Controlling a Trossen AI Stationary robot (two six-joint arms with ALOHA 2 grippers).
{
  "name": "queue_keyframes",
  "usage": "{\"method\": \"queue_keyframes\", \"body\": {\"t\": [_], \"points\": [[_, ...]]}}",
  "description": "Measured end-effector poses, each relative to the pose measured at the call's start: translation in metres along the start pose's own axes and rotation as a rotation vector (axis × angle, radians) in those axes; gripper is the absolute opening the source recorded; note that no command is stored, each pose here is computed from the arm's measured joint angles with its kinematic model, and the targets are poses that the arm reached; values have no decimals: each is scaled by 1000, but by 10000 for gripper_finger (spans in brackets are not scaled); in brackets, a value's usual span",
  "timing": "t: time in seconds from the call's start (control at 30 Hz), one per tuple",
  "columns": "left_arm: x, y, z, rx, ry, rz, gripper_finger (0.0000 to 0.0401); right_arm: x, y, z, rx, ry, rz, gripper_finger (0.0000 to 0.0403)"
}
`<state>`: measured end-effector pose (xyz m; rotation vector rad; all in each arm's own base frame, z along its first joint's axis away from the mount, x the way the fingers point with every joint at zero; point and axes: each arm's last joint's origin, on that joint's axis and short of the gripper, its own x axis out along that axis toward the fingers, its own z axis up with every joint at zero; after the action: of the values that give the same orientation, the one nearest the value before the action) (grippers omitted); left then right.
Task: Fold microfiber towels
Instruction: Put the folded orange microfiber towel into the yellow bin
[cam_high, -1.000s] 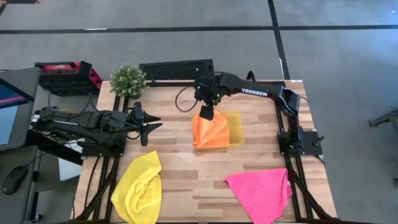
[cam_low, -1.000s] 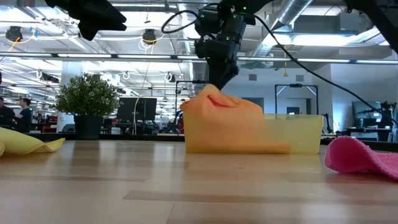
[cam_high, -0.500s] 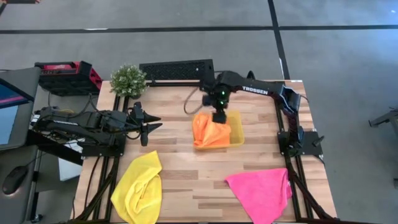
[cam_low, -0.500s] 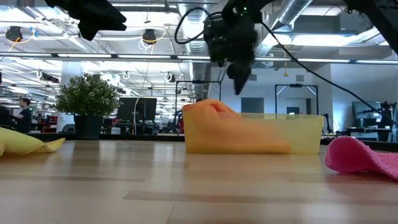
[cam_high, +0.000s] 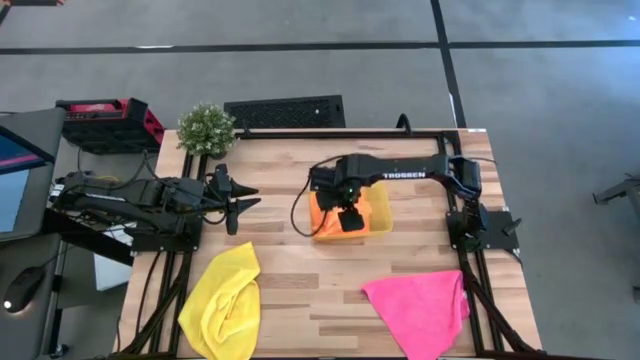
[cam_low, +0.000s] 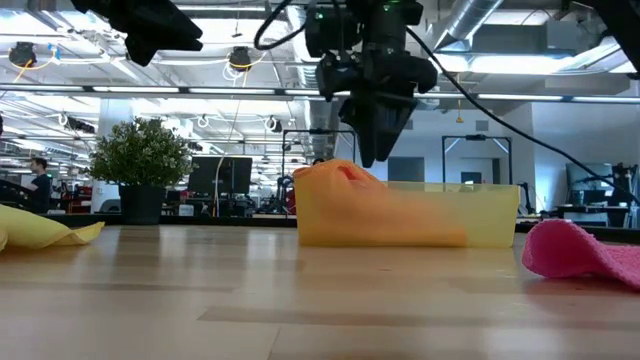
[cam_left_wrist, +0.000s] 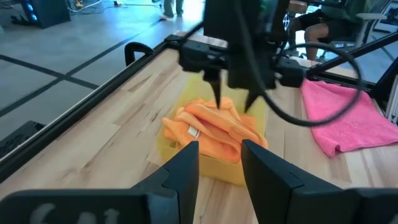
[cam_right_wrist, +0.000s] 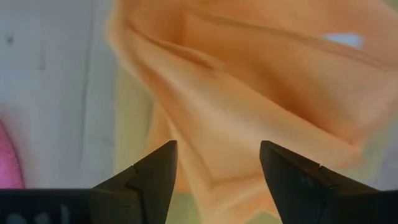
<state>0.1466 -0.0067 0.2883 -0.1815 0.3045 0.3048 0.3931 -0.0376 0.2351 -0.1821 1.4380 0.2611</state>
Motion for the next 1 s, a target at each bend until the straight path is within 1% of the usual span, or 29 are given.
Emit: {"method": "queue_keyframes", "body": {"t": [0.1,0.2,0.3,0.43,0.53,0.73,0.87,1.0], "points": [[0,0,-1,5,12,4,112,2,12,6,-42,-12,-1,253],[0,1,-2,9,21,5,112,3,22,16,-85,-58,-19,253],[0,0,-2,9,22,-1,112,4,32,21,-115,-68,-52,253],[0,0,-2,8,22,-2,112,7,39,22,-77,-63,-61,253],[0,0,-2,8,22,-3,112,22,42,17,-48,-22,-65,253],[0,0,-2,19,21,-4,112,35,46,10,-26,56,-187,250],[0,0,-2,18,20,-4,112,35,44,12,26,32,-211,227],[0,0,-2,17,20,-5,112,34,42,13,65,29,-293,183]]}}
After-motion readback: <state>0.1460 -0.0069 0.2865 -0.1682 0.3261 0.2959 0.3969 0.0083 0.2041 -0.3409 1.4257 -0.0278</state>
